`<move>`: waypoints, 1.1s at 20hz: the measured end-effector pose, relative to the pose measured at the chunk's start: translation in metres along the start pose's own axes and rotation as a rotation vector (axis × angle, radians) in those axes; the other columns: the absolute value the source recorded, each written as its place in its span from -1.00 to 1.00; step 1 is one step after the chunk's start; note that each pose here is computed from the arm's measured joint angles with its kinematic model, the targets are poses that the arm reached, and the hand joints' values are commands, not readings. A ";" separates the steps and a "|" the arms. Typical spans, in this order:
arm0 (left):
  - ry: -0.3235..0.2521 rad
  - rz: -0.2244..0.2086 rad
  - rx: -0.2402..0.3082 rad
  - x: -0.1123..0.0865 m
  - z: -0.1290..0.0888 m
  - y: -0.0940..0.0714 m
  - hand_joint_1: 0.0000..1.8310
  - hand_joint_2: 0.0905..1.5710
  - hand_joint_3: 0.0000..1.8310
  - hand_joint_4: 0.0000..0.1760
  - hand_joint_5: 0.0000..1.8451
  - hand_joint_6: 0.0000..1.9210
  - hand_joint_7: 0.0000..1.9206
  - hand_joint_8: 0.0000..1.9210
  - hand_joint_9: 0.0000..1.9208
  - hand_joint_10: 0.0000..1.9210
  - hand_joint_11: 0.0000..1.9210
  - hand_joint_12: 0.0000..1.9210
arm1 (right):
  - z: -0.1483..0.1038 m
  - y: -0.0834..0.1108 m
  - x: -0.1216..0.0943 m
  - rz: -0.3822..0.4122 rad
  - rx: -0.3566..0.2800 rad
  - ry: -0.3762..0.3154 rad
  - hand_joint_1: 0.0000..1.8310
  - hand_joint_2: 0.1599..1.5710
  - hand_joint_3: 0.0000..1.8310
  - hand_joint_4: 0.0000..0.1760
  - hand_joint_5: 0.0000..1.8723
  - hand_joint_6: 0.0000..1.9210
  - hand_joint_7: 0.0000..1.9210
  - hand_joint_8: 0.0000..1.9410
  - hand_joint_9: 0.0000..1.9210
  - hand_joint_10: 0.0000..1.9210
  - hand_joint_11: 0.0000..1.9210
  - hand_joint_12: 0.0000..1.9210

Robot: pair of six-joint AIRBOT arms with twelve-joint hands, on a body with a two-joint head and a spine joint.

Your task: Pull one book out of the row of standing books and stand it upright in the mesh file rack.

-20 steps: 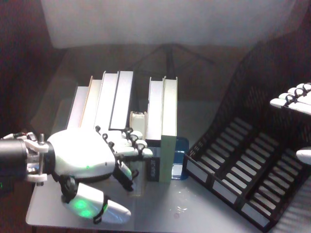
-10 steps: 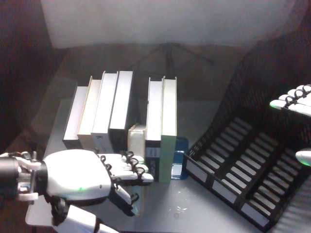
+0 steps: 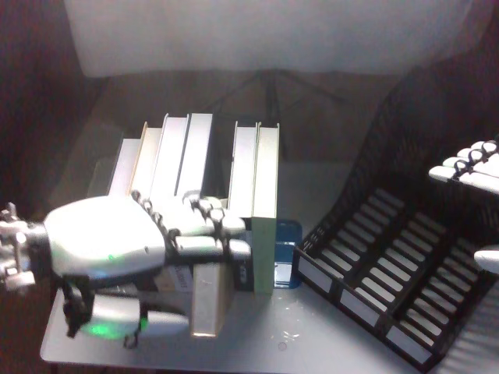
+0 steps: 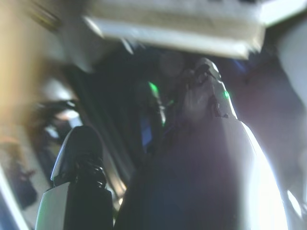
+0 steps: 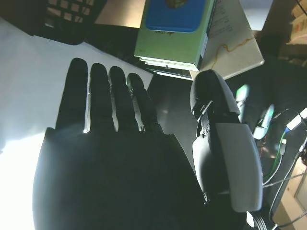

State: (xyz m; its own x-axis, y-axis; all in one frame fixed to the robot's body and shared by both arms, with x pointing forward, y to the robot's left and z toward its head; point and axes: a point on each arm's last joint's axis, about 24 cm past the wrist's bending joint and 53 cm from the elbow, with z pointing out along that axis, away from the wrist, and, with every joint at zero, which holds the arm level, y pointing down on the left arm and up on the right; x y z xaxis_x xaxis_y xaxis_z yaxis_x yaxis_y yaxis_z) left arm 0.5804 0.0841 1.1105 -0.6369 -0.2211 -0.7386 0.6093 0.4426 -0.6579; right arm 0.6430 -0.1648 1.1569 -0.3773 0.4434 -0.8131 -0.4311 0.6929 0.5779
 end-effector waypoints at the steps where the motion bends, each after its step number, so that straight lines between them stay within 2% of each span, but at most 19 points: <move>1: -0.043 -0.001 -0.012 -0.011 -0.005 0.004 -0.46 0.75 -0.99 -1.00 -0.98 -1.00 -1.00 -1.00 -1.00 -1.00 -1.00 -1.00 | -0.001 0.003 0.000 -0.012 -0.010 0.004 -0.56 0.62 -1.00 -1.00 -1.00 -1.00 -1.00 -1.00 -1.00 -1.00 -1.00 -1.00; 2: -0.095 -0.008 -0.041 -0.025 -0.012 0.012 -0.61 0.79 -0.98 -0.75 -1.00 -1.00 -1.00 -1.00 -1.00 -1.00 -1.00 -1.00 | -0.002 0.007 0.000 -0.018 -0.022 0.010 -0.52 0.59 -1.00 -1.00 -1.00 -1.00 -1.00 -1.00 -1.00 -1.00 -1.00 -1.00; 3: -0.132 -0.021 -0.065 -0.033 -0.018 0.019 -0.65 0.80 -0.98 -0.47 -1.00 -1.00 -1.00 -1.00 -1.00 -1.00 -1.00 -1.00 | -0.002 0.010 0.000 -0.022 -0.033 0.013 -0.47 0.55 -1.00 -1.00 -1.00 -1.00 -1.00 -1.00 -1.00 -1.00 -1.00 -1.00; 4: -0.188 -0.033 -0.098 -0.045 -0.027 0.029 -0.61 0.79 -0.99 -0.40 -1.00 -1.00 -1.00 -1.00 -1.00 -1.00 -1.00 -1.00 | -0.001 0.015 -0.002 -0.020 -0.052 0.012 -0.42 0.51 -1.00 -1.00 -1.00 -1.00 -1.00 -1.00 -1.00 -1.00 -1.00 -1.00; 6: -0.265 -0.049 -0.128 -0.060 -0.039 0.039 -0.65 0.77 -1.00 -0.52 -1.00 -1.00 -1.00 -1.00 -1.00 -1.00 -1.00 -1.00 | 0.003 0.029 -0.004 -0.045 -0.094 0.016 -0.33 0.44 -1.00 -1.00 -1.00 -1.00 -1.00 -1.00 -1.00 -1.00 -1.00 -1.00; 7: -0.314 -0.058 -0.147 -0.071 -0.046 0.047 -0.59 0.74 -1.00 -0.72 -1.00 -1.00 -1.00 -1.00 -1.00 -1.00 -1.00 -1.00 | 0.006 0.039 -0.004 -0.066 -0.122 0.025 -0.31 0.42 -1.00 -1.00 -1.00 -1.00 -1.00 -1.00 -1.00 -1.00 -1.00 -1.00; 9: -0.372 -0.074 -0.186 -0.082 -0.057 0.060 -0.57 0.67 -1.00 -0.58 -1.00 -1.00 -1.00 -1.00 -1.00 -1.00 -1.00 -1.00 | 0.012 0.053 -0.003 -0.091 -0.160 0.038 -0.24 0.38 -1.00 -1.00 -1.00 -1.00 -1.00 -1.00 -1.00 -1.00 -1.00 -1.00; 11: -0.444 -0.097 -0.246 -0.095 -0.074 0.079 -0.65 0.65 -1.00 -0.72 -1.00 -1.00 -1.00 -1.00 -1.00 -1.00 -1.00 -1.00 | 0.028 0.074 0.001 -0.140 -0.214 0.071 -0.21 0.36 -1.00 -1.00 -1.00 -1.00 -1.00 -1.00 -1.00 -1.00 -1.00 -1.00; 12: -0.466 -0.095 -0.268 -0.098 -0.081 0.085 -0.62 0.63 -1.00 -0.80 -1.00 -1.00 -1.00 -1.00 -1.00 -1.00 -1.00 -1.00 | 0.036 0.085 0.003 -0.159 -0.244 0.085 -0.20 0.34 -1.00 -0.95 -1.00 -1.00 -1.00 -1.00 -1.00 -1.00 -1.00 -1.00; 13: -0.487 -0.104 -0.283 -0.100 -0.087 0.089 -0.58 0.60 -1.00 -0.70 -1.00 -1.00 -1.00 -1.00 -1.00 -1.00 -1.00 -1.00 | 0.044 0.094 0.008 -0.192 -0.267 0.108 -0.20 0.33 -1.00 -0.88 -1.00 -1.00 -1.00 -1.00 -1.00 -1.00 -1.00 -1.00; 14: -0.505 -0.112 -0.300 -0.101 -0.092 0.095 -0.53 0.58 -1.00 -0.57 -1.00 -1.00 -1.00 -1.00 -1.00 -1.00 -1.00 -1.00 | 0.051 0.104 0.013 -0.212 -0.293 0.127 -0.16 0.29 -1.00 -1.00 -1.00 -1.00 -1.00 -1.00 -1.00 -1.00 -1.00 -1.00; 17: -0.558 -0.131 -0.363 -0.108 -0.112 0.115 -0.42 0.52 -1.00 -0.53 -1.00 -1.00 -1.00 -1.00 -1.00 -1.00 -1.00 -1.00 | 0.066 0.131 0.022 -0.284 -0.360 0.171 -0.10 0.23 -1.00 -1.00 -1.00 -1.00 -1.00 -1.00 -1.00 -1.00 -1.00 -1.00; 20: -0.599 -0.157 -0.407 -0.110 -0.126 0.128 -0.36 0.49 -1.00 -0.58 -1.00 -1.00 -1.00 -1.00 -1.00 -1.00 -1.00 -1.00 | 0.079 0.141 0.023 -0.334 -0.377 0.191 -0.18 0.18 -1.00 -1.00 -1.00 -1.00 -1.00 -1.00 -1.00 -1.00 -1.00 -1.00; 22: -0.598 -0.171 -0.433 -0.103 -0.132 0.136 -0.35 0.49 -1.00 -0.67 -1.00 -1.00 -1.00 -1.00 -1.00 -1.00 -1.00 -1.00 | 0.087 0.151 0.038 -0.381 -0.402 0.229 -0.21 0.18 -1.00 -1.00 -1.00 -1.00 -1.00 -1.00 -1.00 -1.00 -1.00 -1.00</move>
State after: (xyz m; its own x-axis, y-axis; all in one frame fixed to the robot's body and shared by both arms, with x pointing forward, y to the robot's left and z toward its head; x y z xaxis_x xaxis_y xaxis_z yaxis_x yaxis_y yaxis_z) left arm 0.6669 0.2814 1.1169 -0.2655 -0.6963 -0.6668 0.2070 0.6343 -0.7448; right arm 0.6351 0.0066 1.2073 -0.2832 0.0414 -0.9582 -0.8300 0.4899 0.2665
